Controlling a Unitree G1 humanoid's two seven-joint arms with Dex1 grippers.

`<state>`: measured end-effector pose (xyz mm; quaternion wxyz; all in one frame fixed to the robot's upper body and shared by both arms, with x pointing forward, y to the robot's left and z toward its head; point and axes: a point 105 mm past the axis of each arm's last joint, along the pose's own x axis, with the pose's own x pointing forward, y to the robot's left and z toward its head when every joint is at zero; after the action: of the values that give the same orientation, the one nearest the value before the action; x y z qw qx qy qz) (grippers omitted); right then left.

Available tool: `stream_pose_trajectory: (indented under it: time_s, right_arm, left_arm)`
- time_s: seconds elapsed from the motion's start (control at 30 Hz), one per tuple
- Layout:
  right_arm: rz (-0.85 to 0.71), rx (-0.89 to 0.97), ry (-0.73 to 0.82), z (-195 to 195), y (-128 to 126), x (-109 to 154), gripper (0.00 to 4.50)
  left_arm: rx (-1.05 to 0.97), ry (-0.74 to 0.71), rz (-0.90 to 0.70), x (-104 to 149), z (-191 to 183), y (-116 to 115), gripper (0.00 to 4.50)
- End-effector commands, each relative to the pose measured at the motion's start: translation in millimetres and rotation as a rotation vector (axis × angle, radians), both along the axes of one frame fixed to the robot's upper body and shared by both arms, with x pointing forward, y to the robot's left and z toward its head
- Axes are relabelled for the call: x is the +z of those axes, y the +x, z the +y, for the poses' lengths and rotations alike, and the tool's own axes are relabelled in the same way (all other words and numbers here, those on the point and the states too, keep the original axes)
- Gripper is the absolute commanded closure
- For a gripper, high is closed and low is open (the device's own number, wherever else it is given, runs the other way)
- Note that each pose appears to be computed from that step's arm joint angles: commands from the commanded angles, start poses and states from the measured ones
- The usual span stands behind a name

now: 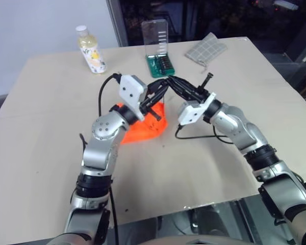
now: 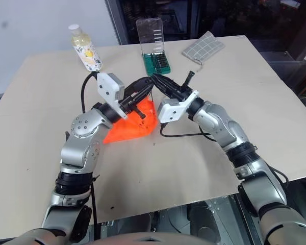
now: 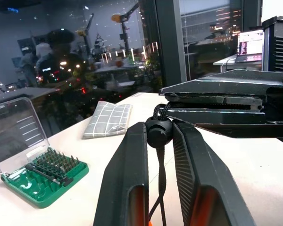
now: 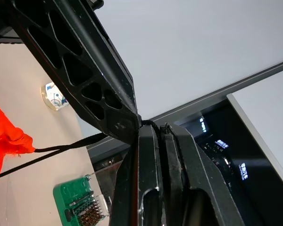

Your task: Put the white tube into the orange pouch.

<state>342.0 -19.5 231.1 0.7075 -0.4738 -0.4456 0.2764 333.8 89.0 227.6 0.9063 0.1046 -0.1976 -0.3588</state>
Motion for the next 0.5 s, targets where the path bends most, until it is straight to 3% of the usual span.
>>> stream_pose_trajectory:
  time_s: [0.03, 0.33, 0.5]
  right_arm:
    - [-0.022, 0.001, 0.004, -0.1, -0.5, 6.1, 4.50]
    - [-0.025, -0.005, 0.018, -1.3, 0.4, 8.8, 4.50]
    - [-0.087, -0.060, 0.080, -13.5, 6.1, 32.4, 4.50]
  left_arm:
    - [-0.058, -0.041, -0.083, 20.7, -3.6, -13.9, 4.29]
    - [-0.046, 0.007, -0.074, 12.2, 0.2, -10.7, 4.29]
    - [-0.041, 0.044, -0.055, -1.5, 1.5, -10.2, 4.29]
